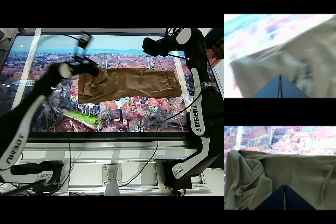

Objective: Fold the clothes and pants, and hang the long-sleeved shirts on hangers.

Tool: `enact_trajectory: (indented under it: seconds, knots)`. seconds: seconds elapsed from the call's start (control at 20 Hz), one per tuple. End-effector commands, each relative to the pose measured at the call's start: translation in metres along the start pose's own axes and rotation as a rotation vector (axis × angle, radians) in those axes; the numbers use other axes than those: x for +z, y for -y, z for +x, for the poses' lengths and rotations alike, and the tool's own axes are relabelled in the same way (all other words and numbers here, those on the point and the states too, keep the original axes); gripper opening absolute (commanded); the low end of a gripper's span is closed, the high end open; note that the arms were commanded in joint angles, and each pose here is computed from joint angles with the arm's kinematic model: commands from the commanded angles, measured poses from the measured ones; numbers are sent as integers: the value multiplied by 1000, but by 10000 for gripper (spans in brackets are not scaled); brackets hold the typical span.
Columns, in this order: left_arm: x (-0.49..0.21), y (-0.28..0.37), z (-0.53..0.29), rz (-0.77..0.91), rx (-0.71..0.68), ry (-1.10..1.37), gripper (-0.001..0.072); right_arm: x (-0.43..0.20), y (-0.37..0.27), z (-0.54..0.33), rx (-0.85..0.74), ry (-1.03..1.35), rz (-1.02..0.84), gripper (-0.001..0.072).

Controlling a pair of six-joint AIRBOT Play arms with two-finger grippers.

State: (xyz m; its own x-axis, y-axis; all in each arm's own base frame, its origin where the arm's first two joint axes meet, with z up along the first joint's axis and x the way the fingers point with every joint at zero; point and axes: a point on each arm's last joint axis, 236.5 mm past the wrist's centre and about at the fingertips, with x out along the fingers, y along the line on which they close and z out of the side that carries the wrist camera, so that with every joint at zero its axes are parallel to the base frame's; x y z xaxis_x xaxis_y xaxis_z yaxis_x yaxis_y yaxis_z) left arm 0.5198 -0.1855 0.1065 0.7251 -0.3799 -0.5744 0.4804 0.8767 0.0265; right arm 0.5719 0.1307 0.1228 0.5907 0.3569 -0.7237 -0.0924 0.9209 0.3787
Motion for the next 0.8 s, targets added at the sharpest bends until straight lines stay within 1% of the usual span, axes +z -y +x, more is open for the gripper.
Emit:
enact_trajectory:
  seconds: [0.0,0.05,0.15,0.2,0.25,0.3,0.35,0.45,0.55,0.65,0.75]
  knots:
    - [-52,-85,-40,-267,83,-167,17,-1,7,-1,-30,-4,-13,36]
    - [-78,-98,-40,-370,66,-235,17,-1,8,-1,-35,-3,-16,35]
    - [-113,-108,-32,-560,-19,-303,18,0,11,-1,-44,0,-20,36]
    - [-124,-114,-24,-643,-46,-309,40,1,11,-1,-45,1,-20,36]
    - [-133,-119,-14,-724,-72,-308,312,1,11,-1,-45,2,-21,35]
    - [-141,-120,-5,-788,-98,-311,663,1,11,-1,-47,3,-22,35]
    - [-150,-119,6,-836,-128,-317,704,1,12,-1,-52,4,-24,35]
    - [-164,-107,24,-791,-213,-327,697,1,15,-1,-61,5,-28,36]
    - [-172,-96,39,-805,-275,-324,603,2,15,-1,-65,5,-30,35]
    - [-182,-88,53,-850,-309,-335,604,1,15,-1,-64,4,-30,36]
    - [-192,-78,62,-843,-347,-349,606,1,15,-1,-63,4,-29,35]
